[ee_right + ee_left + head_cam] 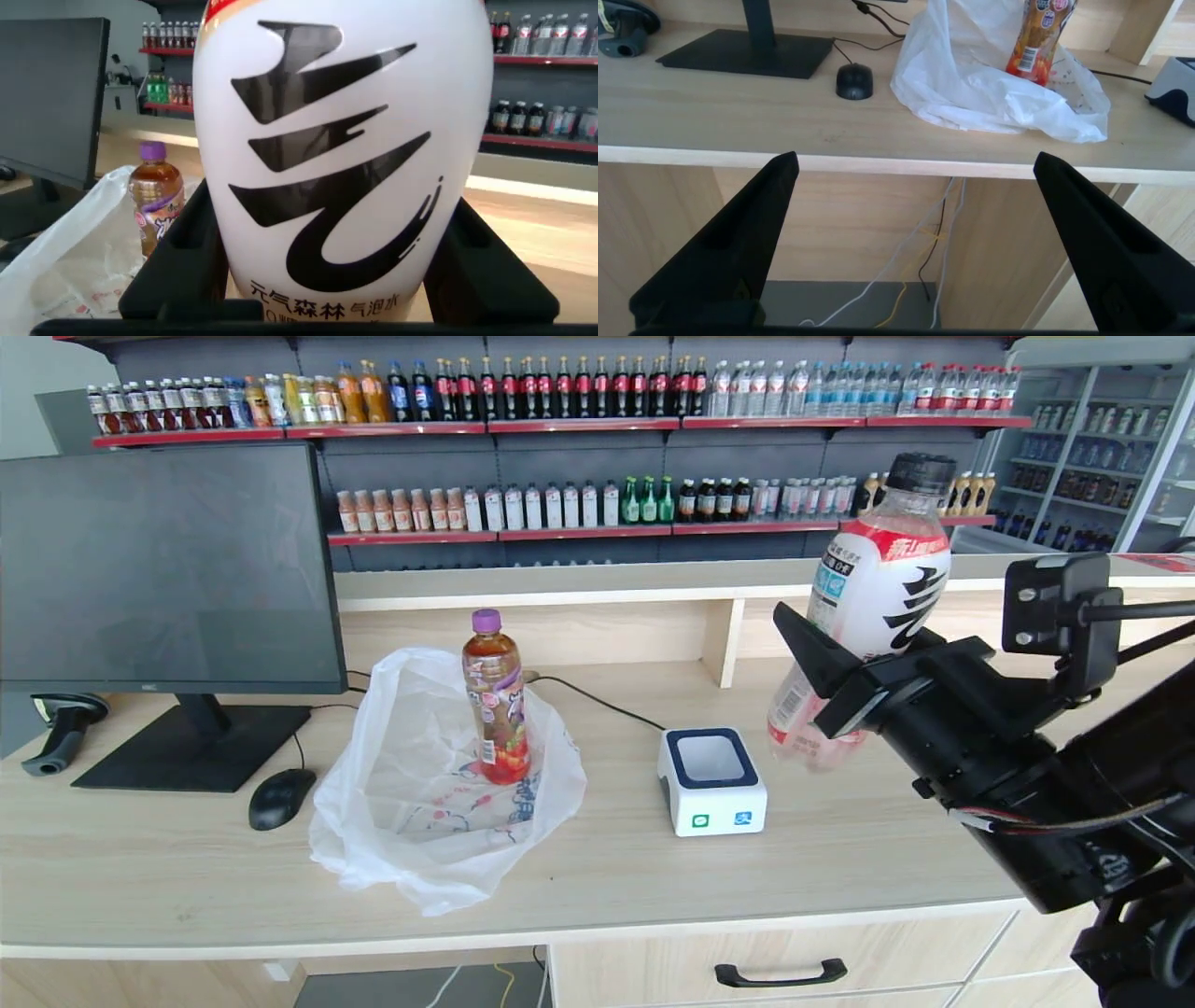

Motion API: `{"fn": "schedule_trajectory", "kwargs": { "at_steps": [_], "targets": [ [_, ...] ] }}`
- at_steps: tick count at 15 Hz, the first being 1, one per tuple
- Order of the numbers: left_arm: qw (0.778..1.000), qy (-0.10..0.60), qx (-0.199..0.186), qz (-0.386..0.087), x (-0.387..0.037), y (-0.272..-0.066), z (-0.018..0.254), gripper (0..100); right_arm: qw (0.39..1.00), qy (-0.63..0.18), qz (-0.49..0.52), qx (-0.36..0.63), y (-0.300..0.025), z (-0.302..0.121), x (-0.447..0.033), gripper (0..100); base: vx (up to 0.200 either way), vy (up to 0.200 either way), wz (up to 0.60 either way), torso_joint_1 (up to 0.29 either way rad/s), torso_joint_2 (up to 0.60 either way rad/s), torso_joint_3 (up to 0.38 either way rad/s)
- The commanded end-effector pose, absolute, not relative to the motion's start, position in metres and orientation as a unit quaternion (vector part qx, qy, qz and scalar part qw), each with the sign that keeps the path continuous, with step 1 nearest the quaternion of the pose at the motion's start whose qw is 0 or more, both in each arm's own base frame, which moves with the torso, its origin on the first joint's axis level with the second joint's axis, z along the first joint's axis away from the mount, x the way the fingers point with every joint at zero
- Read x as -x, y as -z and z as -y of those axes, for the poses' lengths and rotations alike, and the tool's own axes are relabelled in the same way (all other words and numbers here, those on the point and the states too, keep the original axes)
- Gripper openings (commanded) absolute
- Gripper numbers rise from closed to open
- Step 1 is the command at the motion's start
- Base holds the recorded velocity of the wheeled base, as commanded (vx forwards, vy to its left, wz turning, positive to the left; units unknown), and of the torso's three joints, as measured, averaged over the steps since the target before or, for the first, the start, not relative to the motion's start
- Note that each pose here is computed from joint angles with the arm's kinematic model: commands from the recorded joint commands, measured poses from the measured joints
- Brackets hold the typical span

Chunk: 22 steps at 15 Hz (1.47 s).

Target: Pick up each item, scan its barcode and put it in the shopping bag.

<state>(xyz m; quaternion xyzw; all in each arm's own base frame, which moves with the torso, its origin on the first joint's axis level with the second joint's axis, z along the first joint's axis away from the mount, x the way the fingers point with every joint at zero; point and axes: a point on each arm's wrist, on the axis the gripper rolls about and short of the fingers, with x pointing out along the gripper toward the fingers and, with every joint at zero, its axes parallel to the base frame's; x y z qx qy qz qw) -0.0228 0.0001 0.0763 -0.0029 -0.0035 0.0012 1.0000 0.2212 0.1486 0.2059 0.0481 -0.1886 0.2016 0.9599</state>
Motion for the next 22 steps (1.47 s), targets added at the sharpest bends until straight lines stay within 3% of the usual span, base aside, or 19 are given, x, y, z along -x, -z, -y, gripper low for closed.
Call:
{"fn": "schedule_trajectory", "kwargs": {
  "at_steps": [1,5,8,14,22],
  "targets": [
    [1.000,-0.002,0.003,0.003,0.023,-0.076,0.000,100,0.962,-0.199,0.171,-0.073,-0.200,-0.149,-0.222,0,0.000,0.000,0.00,0.000,0.00,0.000],
    [1.000,-0.001,0.000,0.004,0.023,-0.076,0.000,100,0.967,-0.170,0.160,-0.100,-0.196,-0.145,-0.227,0,0.000,0.000,0.00,0.000,0.00,0.000],
    [1.000,-0.001,0.001,0.005,0.023,-0.077,0.000,100,0.967,-0.171,0.160,-0.101,-0.196,-0.146,-0.228,0,-0.200,0.000,0.00,0.005,0.00,0.002],
    [1.000,-0.001,0.002,0.005,0.023,-0.076,0.000,100,0.967,-0.173,0.157,-0.104,-0.195,-0.148,-0.229,0,0.000,0.000,0.00,0.000,0.00,0.000],
    [1.000,-0.001,0.002,0.004,0.023,-0.076,0.000,100,0.963,-0.191,0.155,-0.108,-0.193,-0.162,-0.231,0,0.000,0.200,0.00,0.011,0.00,-0.001]
  ]
}}
